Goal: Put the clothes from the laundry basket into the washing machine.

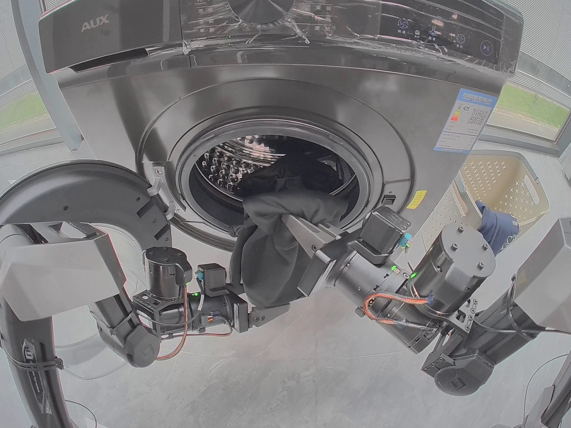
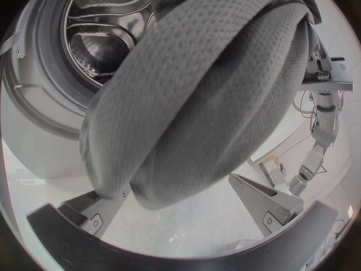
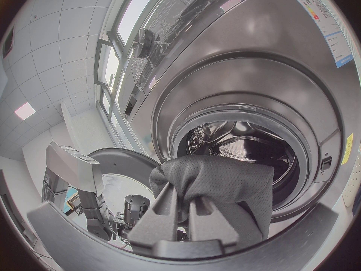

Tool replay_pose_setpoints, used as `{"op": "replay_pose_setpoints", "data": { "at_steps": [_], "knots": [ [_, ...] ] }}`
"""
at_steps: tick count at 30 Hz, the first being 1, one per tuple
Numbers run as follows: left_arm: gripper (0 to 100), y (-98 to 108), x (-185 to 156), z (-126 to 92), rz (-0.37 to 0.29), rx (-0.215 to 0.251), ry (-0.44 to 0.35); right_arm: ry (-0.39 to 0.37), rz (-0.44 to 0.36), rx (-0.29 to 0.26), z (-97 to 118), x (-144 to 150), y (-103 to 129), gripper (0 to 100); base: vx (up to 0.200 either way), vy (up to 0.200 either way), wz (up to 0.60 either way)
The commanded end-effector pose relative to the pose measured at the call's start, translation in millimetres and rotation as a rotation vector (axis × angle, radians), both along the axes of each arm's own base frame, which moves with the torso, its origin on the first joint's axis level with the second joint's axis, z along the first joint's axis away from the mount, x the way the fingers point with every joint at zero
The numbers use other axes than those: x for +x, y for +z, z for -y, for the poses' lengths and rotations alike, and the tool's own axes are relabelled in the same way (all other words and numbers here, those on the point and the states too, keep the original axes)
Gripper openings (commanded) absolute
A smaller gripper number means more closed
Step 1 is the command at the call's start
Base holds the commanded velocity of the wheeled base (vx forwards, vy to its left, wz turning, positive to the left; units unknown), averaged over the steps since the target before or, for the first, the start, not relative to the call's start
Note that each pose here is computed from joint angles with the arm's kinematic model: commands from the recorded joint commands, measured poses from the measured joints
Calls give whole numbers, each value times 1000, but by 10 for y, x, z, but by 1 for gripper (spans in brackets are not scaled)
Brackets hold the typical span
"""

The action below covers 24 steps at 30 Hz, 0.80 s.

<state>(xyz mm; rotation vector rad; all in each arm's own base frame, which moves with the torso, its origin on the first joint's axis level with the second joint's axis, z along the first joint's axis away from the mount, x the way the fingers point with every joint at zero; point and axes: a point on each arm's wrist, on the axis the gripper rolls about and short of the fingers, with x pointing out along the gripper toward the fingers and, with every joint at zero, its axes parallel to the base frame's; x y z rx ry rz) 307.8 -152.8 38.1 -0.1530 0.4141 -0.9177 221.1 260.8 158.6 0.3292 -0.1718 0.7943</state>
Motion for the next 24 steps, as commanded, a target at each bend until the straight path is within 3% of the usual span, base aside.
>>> {"op": "replay_pose_setpoints", "data": {
  "at_steps": [1,6,7,13,24],
  "knots": [
    [100,1,14,64,11,-18,-10,0,0,0,2,-3,-1,0,0,0,0],
    [100,20,-3,91,26,-32,10,0,0,0,2,-3,-1,0,0,0,0],
    [0,18,-8,89,26,-32,10,0,0,0,2,-3,-1,0,0,0,0],
    [0,39,-132,101,48,-42,-3,-7,-3,-4,15,20,-13,0,0,0,0],
    [0,273,-912,-51,89,-57,-91,-40,-30,-40,29,156,-173,0,0,0,0]
  ]
}}
